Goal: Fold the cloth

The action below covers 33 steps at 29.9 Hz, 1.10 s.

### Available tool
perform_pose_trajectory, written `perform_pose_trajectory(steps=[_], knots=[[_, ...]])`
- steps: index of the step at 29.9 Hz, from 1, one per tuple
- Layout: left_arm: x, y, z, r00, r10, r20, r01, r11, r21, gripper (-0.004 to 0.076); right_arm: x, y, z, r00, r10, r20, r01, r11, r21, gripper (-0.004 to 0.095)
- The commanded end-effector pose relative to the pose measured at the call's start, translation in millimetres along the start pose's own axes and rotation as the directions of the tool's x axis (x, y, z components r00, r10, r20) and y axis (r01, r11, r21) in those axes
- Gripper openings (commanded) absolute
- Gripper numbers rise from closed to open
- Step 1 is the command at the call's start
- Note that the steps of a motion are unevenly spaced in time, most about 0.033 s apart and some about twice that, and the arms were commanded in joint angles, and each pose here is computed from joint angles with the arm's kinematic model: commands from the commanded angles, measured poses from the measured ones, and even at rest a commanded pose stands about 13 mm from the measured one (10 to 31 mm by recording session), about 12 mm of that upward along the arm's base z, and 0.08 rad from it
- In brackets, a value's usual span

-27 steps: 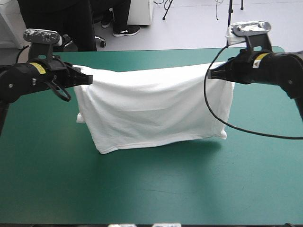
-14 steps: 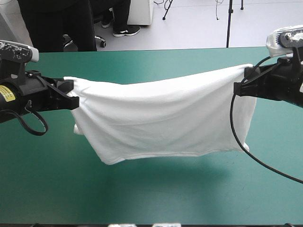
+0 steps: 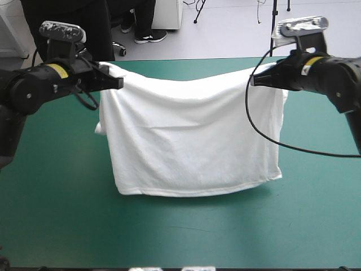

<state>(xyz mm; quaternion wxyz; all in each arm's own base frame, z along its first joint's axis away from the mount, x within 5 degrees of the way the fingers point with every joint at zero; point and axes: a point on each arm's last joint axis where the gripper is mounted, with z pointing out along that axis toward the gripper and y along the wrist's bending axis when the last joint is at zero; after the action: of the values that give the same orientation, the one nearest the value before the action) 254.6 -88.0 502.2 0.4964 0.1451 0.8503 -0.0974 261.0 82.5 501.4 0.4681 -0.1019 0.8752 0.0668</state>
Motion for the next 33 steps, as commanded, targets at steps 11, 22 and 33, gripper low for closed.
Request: perform_pose_trajectory(steps=[11, 22, 33], knots=[[-56, -1, 38, 0.977, 0.012, 0.213, -0.012, 1.0, 0.0, -0.0009, -48, -21, 54, 0.989, 0.066, 0.129, -0.066, 0.998, -0.004, -0.0018], [20, 1, 90, 0.97, 0.004, -0.244, -0.003, 1.0, 0.005, -0.0009, 11, -34, 102, 0.962, 0.069, -0.266, -0.087, 0.995, -0.053, -0.0017], [120, -3, 107, 0.816, -0.011, -0.578, 0.046, 0.998, 0.045, -0.0009, 88, -26, 121, 0.838, 0.064, -0.541, -0.147, 0.983, -0.112, -0.0017]])
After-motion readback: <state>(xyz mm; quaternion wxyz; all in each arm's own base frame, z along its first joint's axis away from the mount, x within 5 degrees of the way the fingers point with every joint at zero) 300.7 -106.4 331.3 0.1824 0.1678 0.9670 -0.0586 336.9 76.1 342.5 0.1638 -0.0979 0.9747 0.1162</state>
